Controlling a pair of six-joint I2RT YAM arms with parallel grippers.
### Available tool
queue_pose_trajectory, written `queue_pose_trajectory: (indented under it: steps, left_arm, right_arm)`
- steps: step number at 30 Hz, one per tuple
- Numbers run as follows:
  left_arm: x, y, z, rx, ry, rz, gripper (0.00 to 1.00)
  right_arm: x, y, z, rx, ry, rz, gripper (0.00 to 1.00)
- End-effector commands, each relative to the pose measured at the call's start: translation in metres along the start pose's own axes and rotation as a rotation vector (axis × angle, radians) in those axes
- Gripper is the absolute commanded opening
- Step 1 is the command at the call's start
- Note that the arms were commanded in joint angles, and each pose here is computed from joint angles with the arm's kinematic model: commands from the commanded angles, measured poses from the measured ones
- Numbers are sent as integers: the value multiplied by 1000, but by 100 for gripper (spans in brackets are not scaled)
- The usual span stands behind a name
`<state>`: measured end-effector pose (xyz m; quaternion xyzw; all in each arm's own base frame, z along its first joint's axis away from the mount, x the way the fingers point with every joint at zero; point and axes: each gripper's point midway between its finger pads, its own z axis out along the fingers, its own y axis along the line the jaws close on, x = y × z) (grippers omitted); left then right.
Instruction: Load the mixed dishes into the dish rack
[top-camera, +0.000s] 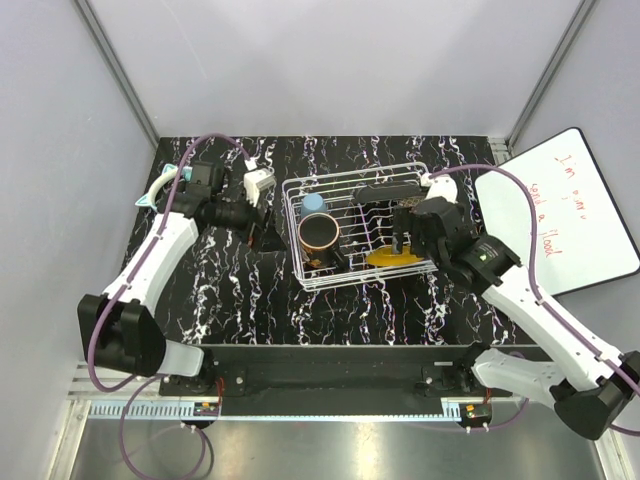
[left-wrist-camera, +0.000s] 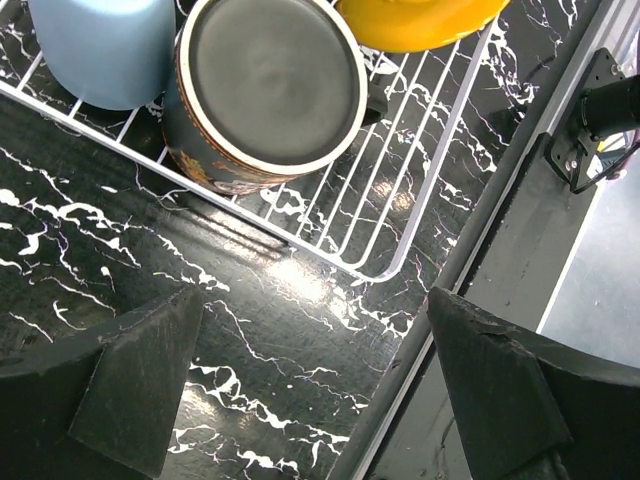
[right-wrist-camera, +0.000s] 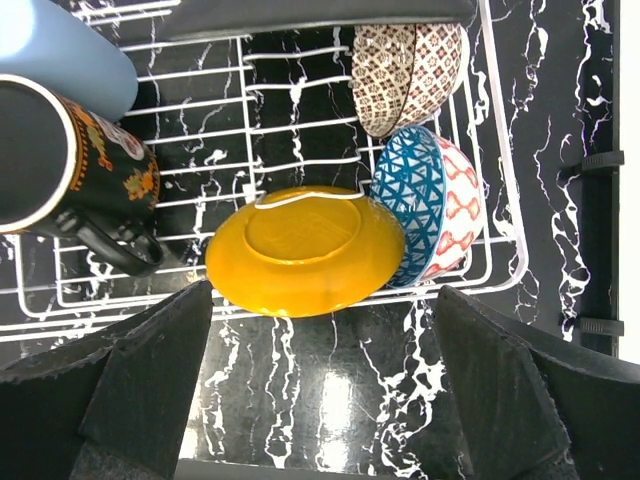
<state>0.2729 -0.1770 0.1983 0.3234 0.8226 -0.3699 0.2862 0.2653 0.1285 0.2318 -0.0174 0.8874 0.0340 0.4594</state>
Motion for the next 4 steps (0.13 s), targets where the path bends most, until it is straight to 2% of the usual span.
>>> queue_pose_trajectory:
  steps: [1,4]
  left_arm:
    - [-8,-3,-6,-20,-29,8,99]
    - [-5,-1,-5,-24,-23,7,99]
  right_arm:
    - [-28,2,-14,-17,-79,65,100]
    - [-26,3,-12,-18,-73,51,100]
